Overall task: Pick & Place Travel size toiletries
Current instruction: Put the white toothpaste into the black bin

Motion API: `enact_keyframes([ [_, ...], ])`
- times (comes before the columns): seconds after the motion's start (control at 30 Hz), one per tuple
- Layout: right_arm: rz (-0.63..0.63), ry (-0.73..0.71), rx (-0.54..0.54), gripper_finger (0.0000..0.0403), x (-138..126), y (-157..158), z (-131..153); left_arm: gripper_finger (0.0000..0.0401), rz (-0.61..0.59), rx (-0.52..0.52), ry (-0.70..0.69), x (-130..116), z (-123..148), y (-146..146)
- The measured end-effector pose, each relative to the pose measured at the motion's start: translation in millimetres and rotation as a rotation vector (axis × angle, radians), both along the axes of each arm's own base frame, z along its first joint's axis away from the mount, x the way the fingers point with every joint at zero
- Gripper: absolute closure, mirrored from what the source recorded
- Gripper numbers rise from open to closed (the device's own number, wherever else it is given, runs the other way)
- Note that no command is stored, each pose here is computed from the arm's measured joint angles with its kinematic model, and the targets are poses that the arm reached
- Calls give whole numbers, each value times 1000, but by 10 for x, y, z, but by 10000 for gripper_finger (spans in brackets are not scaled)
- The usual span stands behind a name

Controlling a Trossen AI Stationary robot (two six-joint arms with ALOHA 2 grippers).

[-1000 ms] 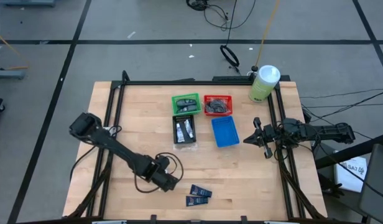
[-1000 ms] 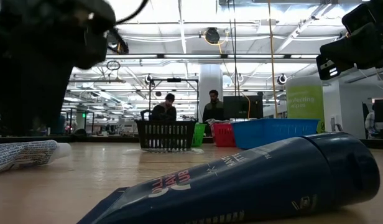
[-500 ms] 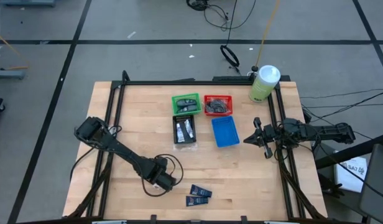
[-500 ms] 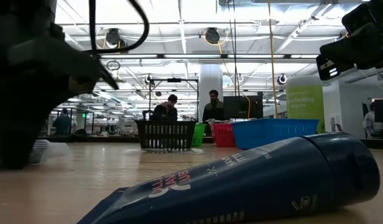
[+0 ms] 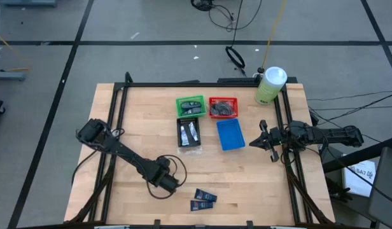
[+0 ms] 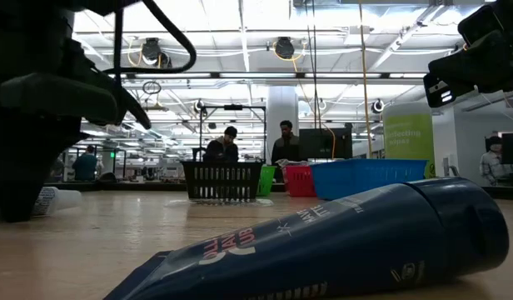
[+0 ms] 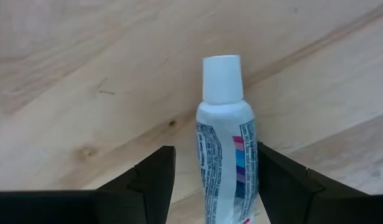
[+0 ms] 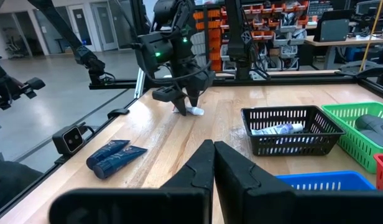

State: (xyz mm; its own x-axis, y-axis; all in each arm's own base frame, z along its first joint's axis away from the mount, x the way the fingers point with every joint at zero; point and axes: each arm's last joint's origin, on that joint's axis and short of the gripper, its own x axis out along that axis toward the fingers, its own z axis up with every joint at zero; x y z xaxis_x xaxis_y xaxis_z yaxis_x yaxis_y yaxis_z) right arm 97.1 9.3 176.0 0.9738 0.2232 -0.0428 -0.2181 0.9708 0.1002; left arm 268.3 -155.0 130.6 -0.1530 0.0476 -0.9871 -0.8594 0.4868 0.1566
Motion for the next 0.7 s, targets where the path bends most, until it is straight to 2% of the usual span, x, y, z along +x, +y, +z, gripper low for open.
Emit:
enact_keyframes([
  [0.53,0,0,0,399,0,0,0,197,-29,-23,32,-1,-3,36],
  [0.7,0,0,0,399,0,0,0,242,-53,-36,21,13,-7,33],
])
